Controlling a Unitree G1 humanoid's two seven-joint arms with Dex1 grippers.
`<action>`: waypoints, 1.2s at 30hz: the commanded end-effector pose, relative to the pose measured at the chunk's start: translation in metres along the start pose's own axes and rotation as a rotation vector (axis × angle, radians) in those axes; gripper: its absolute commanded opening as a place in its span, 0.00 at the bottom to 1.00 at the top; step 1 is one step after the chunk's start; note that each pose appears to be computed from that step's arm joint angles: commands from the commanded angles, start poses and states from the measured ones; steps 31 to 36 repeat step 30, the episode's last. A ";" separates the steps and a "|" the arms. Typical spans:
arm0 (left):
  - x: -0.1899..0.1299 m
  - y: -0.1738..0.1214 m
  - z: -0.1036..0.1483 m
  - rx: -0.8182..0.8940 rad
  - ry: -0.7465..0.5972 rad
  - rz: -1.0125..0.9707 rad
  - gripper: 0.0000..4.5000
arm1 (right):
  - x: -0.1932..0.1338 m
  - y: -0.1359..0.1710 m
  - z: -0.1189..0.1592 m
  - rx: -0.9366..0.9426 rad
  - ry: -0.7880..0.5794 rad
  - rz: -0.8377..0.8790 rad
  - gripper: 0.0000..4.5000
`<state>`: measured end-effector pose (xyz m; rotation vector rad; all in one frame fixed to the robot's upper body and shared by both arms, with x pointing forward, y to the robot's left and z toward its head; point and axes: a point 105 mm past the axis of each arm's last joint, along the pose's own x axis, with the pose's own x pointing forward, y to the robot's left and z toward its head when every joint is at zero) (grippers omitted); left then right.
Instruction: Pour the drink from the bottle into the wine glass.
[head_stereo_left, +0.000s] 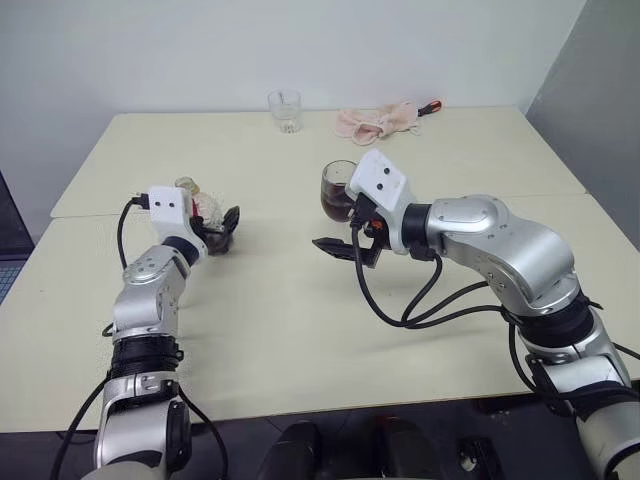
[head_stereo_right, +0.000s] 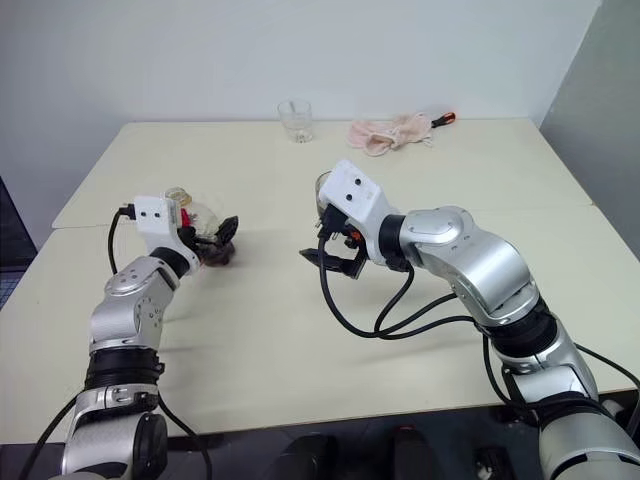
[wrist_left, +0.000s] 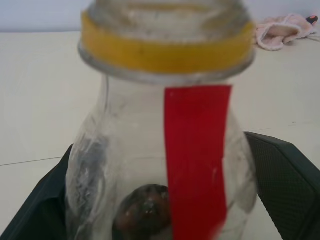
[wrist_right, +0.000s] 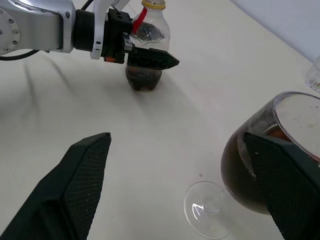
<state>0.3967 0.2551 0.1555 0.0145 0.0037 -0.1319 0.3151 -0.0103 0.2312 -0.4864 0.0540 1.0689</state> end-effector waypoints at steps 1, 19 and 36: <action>-0.017 0.012 0.034 0.037 -0.085 0.028 0.99 | -0.008 -0.011 0.015 -0.053 -0.041 -0.034 1.00; -0.111 -0.021 0.125 0.335 -0.089 -0.569 0.99 | -0.118 -0.090 -0.039 -0.041 0.046 -0.035 1.00; -0.134 -0.017 0.141 0.314 -0.029 -0.827 0.99 | -0.155 -0.106 -0.031 -0.066 -0.013 0.102 1.00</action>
